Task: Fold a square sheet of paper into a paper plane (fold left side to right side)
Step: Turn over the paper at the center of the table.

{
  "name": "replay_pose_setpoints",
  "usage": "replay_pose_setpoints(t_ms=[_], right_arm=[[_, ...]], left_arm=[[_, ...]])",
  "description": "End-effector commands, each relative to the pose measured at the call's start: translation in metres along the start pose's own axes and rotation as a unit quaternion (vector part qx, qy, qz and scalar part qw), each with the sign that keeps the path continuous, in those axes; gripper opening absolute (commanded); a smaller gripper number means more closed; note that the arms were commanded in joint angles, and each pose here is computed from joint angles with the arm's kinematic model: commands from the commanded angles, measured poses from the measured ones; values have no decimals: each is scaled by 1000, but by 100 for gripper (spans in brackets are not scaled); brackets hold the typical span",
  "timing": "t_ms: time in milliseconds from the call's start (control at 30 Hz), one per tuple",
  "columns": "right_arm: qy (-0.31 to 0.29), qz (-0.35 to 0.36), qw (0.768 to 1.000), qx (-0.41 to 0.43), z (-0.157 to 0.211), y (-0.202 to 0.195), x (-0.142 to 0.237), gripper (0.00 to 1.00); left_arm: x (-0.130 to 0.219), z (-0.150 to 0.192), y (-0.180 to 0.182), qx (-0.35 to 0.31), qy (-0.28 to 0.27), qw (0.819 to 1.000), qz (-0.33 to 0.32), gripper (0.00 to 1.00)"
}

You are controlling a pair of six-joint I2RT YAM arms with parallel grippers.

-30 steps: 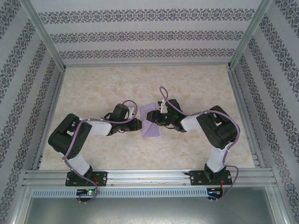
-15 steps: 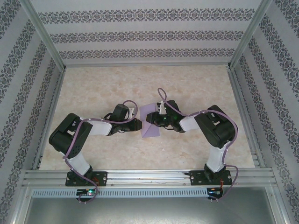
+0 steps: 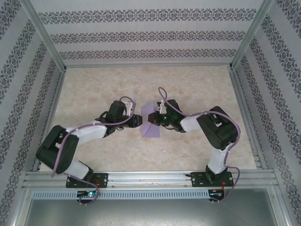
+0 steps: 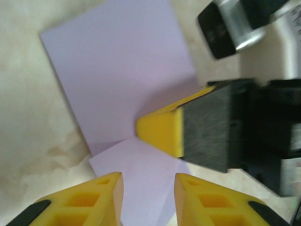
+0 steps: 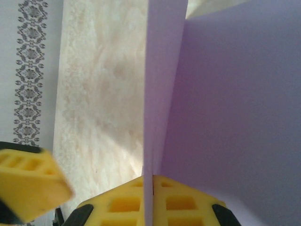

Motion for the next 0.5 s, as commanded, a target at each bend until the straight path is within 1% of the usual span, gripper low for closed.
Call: replay_pose_setpoints(t_ms=[0, 100, 200, 267, 367, 400, 467], right_arm=[[-51, -26, 997, 47, -35, 26, 18, 0], [-83, -40, 993, 68, -53, 40, 36, 0], [-119, -52, 987, 93, -70, 57, 59, 0], [-145, -62, 981, 112, -80, 70, 77, 0], [-183, -77, 970, 142, -92, 90, 105, 0], [-194, -82, 966, 151, -95, 97, 113, 0], [-224, -92, 956, 165, -100, 110, 133, 0]], left_arm=[[29, -21, -14, -48, -45, 998, -18, 37], [58, -33, -28, -75, -93, 993, -20, 44], [86, -42, -40, -98, -147, 984, -16, 55], [105, -47, -49, -111, -186, 976, -5, 67], [126, -53, -61, -111, -224, 968, 29, 88], [132, -56, -64, -106, -232, 966, 43, 93], [143, -61, -74, -94, -242, 961, 93, 99]])
Point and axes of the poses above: each hand's point on the last joint's axis, 136 mm out from that joint toward the fingers, its own x axis back along the fingers, its own y axis along the line the jaws close on, z = x × y, the point moved 6 cm from there along x, back along the fingers, and after that the axes turned 10 degrees about x, right-handed, at the moved point
